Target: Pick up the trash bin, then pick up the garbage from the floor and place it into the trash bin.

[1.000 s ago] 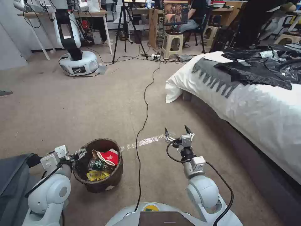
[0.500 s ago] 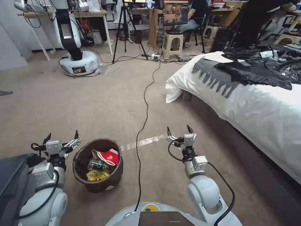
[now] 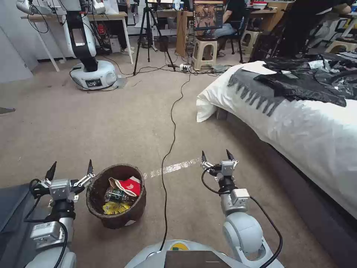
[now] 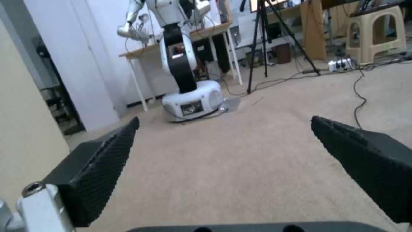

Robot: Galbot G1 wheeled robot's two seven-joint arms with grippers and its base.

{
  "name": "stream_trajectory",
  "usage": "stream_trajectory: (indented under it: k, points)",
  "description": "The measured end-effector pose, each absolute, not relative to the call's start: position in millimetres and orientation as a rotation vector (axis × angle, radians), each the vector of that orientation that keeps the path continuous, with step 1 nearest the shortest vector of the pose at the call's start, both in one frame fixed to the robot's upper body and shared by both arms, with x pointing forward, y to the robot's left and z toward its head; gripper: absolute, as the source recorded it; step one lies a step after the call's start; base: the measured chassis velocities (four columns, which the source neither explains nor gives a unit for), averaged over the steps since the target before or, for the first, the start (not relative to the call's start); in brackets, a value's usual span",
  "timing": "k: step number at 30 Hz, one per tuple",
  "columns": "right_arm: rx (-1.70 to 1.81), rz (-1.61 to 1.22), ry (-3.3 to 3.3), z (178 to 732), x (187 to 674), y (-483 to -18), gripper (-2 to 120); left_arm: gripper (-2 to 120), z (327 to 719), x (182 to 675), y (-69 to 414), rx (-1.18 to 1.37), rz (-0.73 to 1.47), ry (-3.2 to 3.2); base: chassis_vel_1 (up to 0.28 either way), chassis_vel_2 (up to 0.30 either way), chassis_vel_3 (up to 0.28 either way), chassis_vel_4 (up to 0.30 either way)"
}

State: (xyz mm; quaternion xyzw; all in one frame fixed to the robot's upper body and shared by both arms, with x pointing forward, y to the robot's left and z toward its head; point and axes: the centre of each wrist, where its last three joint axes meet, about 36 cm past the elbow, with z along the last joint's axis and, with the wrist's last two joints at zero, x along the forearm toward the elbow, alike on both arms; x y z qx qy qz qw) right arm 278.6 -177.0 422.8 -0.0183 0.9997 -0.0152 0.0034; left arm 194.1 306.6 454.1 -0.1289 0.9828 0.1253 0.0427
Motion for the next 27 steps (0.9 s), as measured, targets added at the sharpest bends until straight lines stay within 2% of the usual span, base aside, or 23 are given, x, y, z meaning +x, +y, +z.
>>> stream_trajectory:
  k: [27]
  points:
    - [-0.02, -0.062, 3.118, 423.8, 267.5, -177.2, 100, 100, 452.1, 193.9, 304.6, -0.437, 0.381, 2.996, 0.0, 0.0, 0.0, 0.0]
